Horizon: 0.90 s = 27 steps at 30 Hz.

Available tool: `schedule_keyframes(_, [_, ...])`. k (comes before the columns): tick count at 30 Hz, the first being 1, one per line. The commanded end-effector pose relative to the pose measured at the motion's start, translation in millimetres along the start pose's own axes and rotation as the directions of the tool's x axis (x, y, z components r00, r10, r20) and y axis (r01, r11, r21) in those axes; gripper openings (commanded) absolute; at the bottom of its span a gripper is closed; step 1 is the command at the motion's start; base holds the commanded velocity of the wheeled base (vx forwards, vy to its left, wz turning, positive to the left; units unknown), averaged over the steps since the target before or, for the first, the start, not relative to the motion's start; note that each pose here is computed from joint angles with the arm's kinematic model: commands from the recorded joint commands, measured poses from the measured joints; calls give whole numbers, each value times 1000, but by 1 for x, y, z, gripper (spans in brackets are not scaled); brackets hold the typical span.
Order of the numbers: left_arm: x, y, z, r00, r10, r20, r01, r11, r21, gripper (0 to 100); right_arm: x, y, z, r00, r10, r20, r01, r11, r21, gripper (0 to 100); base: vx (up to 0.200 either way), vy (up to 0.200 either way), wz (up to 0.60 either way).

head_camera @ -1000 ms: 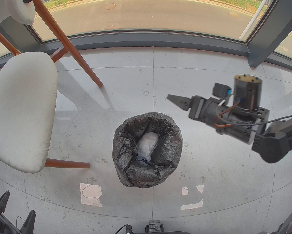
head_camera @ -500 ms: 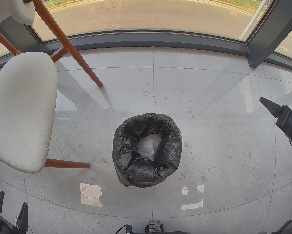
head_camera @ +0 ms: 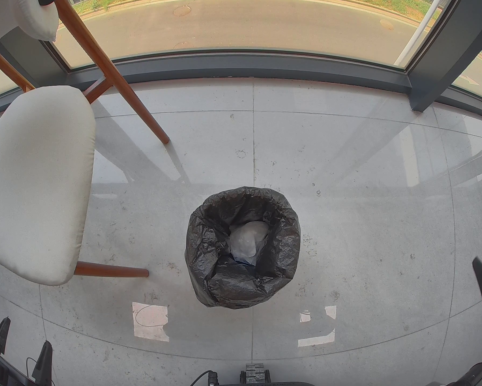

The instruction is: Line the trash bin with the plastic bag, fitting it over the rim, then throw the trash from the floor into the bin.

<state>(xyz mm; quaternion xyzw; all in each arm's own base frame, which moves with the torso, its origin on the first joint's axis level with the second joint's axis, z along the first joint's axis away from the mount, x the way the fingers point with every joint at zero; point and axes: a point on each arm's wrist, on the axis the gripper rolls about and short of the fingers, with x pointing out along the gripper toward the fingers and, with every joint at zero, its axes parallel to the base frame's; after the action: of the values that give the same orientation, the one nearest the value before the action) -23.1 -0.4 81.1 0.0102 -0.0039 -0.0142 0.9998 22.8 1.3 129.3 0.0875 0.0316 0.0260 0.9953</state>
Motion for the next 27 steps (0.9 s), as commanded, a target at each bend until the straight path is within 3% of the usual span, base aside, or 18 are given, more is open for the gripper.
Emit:
schedule_keyframes(1, [0,0,-6,1000,-7,-7,7,1000,4,100,-42,-9,-55,996,-58,69,69,985,-158,100,0,0,0])
schedule_keyframes(27, [0,0,-6,1000,1,-7,-1,1000,-4,100,-42,-9,-55,995,-72,64,82,980,-183,100,0,0,0])
